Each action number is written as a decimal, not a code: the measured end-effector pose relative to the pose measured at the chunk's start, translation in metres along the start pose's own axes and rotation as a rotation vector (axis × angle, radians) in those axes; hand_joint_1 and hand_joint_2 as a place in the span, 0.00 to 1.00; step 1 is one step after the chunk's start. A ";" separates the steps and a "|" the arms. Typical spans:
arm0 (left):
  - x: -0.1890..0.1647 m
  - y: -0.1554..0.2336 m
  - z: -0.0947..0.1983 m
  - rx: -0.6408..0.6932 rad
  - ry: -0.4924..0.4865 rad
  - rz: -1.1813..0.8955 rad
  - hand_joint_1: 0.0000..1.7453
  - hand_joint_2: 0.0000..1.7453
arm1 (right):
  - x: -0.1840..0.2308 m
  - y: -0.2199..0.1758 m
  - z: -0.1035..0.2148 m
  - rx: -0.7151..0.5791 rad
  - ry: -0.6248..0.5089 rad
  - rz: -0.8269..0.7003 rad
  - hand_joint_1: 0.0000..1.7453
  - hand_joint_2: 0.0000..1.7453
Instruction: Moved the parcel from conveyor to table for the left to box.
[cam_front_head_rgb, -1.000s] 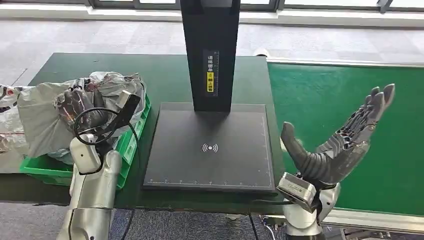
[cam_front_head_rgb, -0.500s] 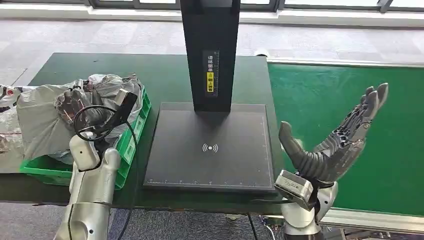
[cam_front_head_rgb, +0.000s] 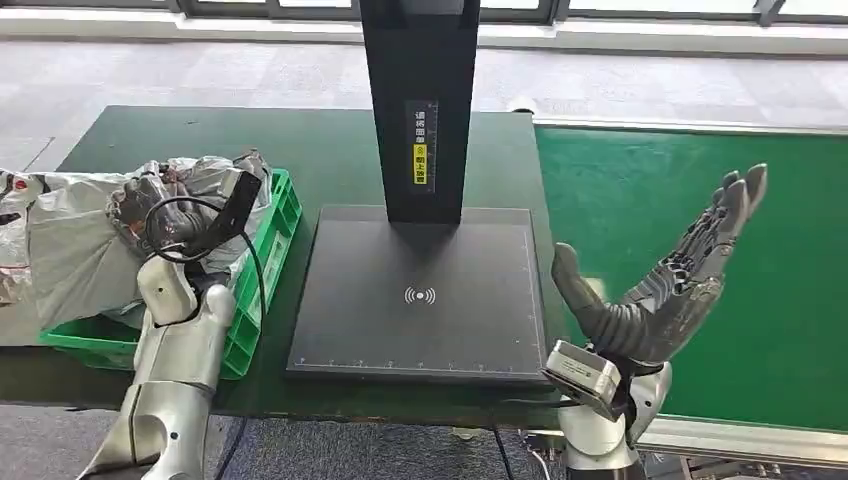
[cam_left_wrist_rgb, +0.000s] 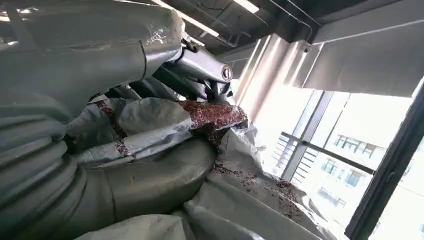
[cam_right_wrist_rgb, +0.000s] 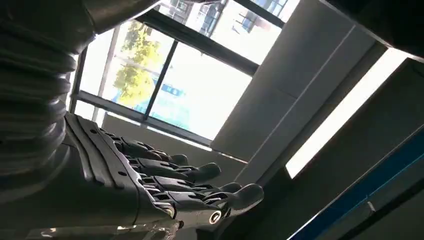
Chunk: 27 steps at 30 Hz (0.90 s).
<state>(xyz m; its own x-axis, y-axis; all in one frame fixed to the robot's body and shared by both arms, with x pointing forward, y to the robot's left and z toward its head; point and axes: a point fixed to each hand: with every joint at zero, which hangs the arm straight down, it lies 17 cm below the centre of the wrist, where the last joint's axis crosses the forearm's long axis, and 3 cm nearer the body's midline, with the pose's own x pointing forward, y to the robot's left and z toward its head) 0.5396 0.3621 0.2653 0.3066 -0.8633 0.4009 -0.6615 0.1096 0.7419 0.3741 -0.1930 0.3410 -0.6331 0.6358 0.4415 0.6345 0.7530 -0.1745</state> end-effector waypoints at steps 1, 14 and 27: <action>0.000 -0.001 0.000 -0.001 0.000 -0.001 1.00 1.00 | 0.000 0.000 0.000 0.000 0.000 0.000 0.00 1.00; -0.013 -0.013 -0.003 -0.031 0.041 -0.027 1.00 1.00 | 0.000 0.002 0.000 0.005 0.005 -0.002 0.00 1.00; -0.025 -0.039 -0.011 -0.103 0.096 -0.093 1.00 1.00 | -0.002 0.004 0.002 0.013 0.015 0.001 0.00 1.00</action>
<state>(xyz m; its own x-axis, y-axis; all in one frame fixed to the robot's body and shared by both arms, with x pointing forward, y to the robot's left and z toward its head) 0.5652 0.3850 0.2318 0.4309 -0.8214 0.3738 -0.5552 0.0852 0.8273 0.3776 -0.1910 0.3376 -0.6255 0.6344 0.4542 0.6296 0.7542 -0.1865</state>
